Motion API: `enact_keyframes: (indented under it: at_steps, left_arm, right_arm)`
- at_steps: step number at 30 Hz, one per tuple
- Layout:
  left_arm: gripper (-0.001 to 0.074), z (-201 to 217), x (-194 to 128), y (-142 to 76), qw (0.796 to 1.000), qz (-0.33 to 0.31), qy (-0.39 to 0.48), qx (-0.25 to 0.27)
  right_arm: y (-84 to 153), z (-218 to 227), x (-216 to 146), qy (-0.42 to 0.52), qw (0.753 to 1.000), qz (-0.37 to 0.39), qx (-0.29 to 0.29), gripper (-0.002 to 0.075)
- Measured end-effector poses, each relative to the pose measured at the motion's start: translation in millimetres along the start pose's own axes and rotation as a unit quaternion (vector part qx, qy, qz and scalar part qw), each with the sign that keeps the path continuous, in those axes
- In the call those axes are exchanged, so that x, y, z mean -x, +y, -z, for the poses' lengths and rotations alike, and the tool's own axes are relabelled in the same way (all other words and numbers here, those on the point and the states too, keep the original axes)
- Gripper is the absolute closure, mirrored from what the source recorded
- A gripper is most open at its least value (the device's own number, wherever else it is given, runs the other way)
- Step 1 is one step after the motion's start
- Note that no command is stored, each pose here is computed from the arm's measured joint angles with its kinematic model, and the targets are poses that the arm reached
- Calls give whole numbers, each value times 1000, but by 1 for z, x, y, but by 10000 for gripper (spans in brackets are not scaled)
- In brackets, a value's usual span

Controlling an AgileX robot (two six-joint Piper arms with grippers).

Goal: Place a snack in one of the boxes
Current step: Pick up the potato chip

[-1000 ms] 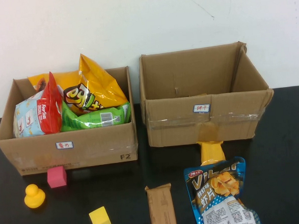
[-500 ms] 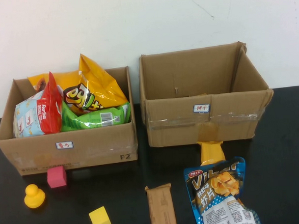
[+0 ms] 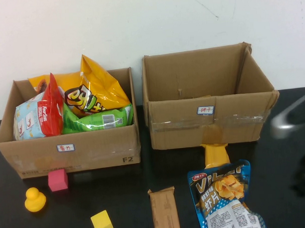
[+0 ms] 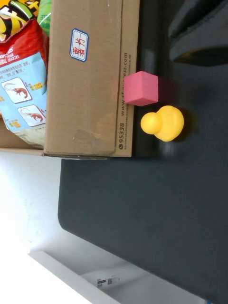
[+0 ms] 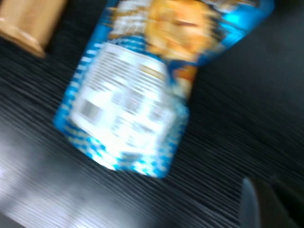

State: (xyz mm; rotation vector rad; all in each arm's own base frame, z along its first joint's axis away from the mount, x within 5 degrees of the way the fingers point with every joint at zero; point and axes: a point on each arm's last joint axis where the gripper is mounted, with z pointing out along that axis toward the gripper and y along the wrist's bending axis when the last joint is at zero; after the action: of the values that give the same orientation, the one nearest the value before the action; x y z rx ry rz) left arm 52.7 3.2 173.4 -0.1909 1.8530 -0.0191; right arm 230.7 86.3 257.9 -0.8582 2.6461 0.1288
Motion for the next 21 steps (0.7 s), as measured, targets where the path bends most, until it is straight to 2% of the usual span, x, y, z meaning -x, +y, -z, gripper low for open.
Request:
enact_keyframes:
  at_steps: [2, 5, 7, 9, 13, 21]
  left_arm:
    - [736, 0, 0, 0, 1000, 0, 0, 0]
    - [736, 0, 0, 0, 1000, 0, 0, 0]
    - [736, 0, 0, 0, 1000, 0, 0, 0]
    - [736, 0, 0, 0, 1000, 0, 0, 0]
    - [736, 0, 0, 0, 1000, 0, 0, 0]
    - [736, 0, 0, 0, 1000, 0, 0, 0]
  right_arm:
    - [8, -19, 14, 15, 1000, 0, 21, 628]
    - [14, -46, 25, 30, 998, -27, 42, 400]
    - [15, -65, 30, 34, 997, -47, 51, 206]
    - [13, -84, 34, 34, 996, -60, 53, 106]
    - [10, -118, 39, 23, 995, -85, 49, 48]
    - [17, -172, 34, 47, 991, -109, 60, 35]
